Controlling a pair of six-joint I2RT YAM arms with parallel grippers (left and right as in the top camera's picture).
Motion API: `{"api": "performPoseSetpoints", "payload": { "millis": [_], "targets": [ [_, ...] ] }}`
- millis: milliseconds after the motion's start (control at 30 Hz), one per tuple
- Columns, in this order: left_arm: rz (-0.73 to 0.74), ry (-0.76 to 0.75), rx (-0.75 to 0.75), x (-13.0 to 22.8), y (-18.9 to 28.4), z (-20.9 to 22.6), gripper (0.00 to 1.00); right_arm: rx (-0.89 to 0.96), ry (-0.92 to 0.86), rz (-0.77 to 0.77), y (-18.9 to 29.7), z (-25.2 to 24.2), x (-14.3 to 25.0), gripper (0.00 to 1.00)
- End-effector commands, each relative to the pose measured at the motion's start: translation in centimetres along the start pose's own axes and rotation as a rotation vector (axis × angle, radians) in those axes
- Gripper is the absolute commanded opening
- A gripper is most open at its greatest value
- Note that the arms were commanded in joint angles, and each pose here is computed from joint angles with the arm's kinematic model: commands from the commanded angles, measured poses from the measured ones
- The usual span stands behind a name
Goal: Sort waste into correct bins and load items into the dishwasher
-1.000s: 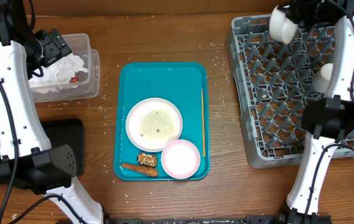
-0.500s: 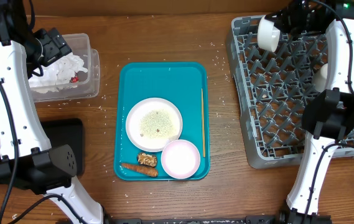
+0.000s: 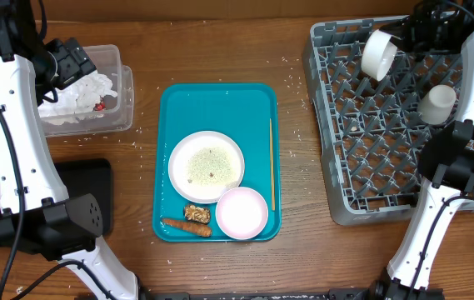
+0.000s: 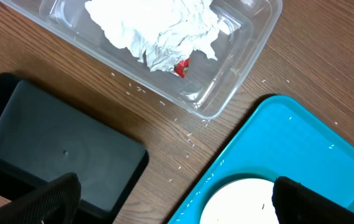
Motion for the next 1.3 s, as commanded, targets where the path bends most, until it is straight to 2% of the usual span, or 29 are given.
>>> {"api": "performPoseSetpoints", "payload": {
  "millis": [0, 100, 267, 533, 767, 933, 1067, 1267],
  "targets": [
    [-0.005, -0.012, -0.009, 0.1, 0.3, 0.3, 1.0, 0.023, 0.004, -0.074, 1.8, -0.3, -1.1, 0.1],
    [-0.005, -0.012, -0.009, 0.1, 0.3, 0.3, 1.0, 0.002, 0.005, -0.073, 2.6, 0.1, -1.0, 0.09],
    [-0.005, -0.011, -0.009, 0.1, 0.3, 0.3, 1.0, -0.14, 0.055, 0.028, 3.3, 2.3, 0.0, 0.08],
    [0.002, -0.012, -0.01, 0.2, 0.3, 0.3, 1.0, -0.045, -0.025, -0.011, 3.2, 0.8, 0.0, 0.08],
    [-0.001, -0.011, -0.006, 0.1, 0.3, 0.3, 1.0, -0.221, 0.052, 0.161, 2.9, 3.5, 2.0, 0.07],
    [0.001, -0.012, -0.006, 0.2, 0.3, 0.3, 1.0, -0.18, 0.056, 0.189, 1.6, 3.1, 3.2, 0.08],
    [0.009, -0.012, -0.008, 0.3, 0.3, 0.3, 1.0, -0.041, -0.004, 0.109, 1.3, 1.1, 2.8, 0.08],
    [0.013, -0.013, -0.01, 0.4, 0.3, 0.3, 1.0, -0.025, -0.009, 0.075, 2.2, 0.3, 1.9, 0.09]
  ]
}}
Point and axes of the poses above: each gripper's point midway between its finger pads, its own y axis back along the fingers, its own z axis along the line the jaws close on, x = y × z, the point moved 6 cm from there along y, back along the fingers, and after that the axes turned 12 degrees about -y, right-handed, at the moved point
